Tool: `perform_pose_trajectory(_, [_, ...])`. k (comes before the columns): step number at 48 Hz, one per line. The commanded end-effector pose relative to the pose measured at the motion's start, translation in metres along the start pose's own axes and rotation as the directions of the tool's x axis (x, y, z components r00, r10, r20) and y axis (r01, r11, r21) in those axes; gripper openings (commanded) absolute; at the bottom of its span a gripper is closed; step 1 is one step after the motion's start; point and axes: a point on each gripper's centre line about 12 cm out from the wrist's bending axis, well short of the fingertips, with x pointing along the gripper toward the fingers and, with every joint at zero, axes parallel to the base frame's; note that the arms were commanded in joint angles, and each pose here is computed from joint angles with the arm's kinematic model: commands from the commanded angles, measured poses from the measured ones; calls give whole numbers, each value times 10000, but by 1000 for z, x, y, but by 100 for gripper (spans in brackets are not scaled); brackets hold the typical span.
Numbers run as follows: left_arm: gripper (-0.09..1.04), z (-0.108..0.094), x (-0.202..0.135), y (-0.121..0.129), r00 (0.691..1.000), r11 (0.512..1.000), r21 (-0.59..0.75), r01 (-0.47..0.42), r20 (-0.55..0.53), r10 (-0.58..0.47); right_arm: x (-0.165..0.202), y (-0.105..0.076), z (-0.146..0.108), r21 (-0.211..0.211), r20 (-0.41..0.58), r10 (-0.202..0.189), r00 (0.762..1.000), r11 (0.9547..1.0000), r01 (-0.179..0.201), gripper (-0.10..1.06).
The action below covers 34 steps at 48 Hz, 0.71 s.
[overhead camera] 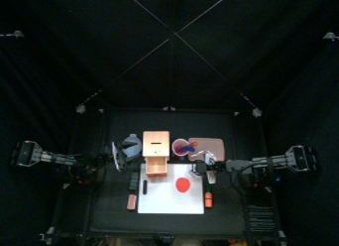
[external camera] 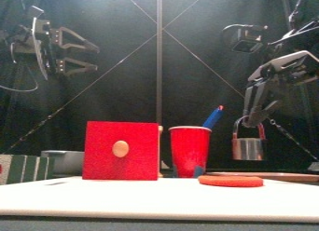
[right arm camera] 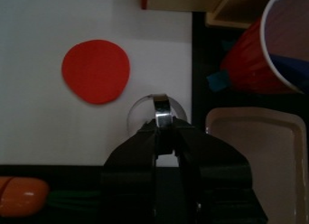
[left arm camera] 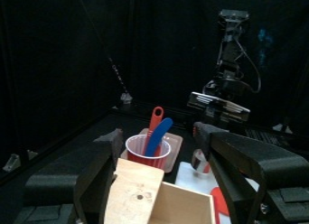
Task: Get the cutter from the drawer then cut the dough then place the extra dough in the bowl
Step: Place the cutter on the board
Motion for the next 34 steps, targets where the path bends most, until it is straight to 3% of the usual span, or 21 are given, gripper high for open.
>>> perform_pose_trajectory(1, [98, 7, 6, -2, 9997, 10000, -32, -2, 257, 2, 2, -1, 2, 192, 99, 5, 10000, 9998, -7, 51])
perform_pose_trajectory(19, [98, 9, 8, 6, 9989, 9994, 77, -336, 330, 334, 8, 0, 0, 447, -38, 94, 9999, 9990, -92, 54])
perform_pose_trajectory(34, [98, 11, 9, 8, 9982, 9990, 84, -432, 422, 428, 10, -1, 0, 674, -103, 118, 9999, 9977, -111, 78])
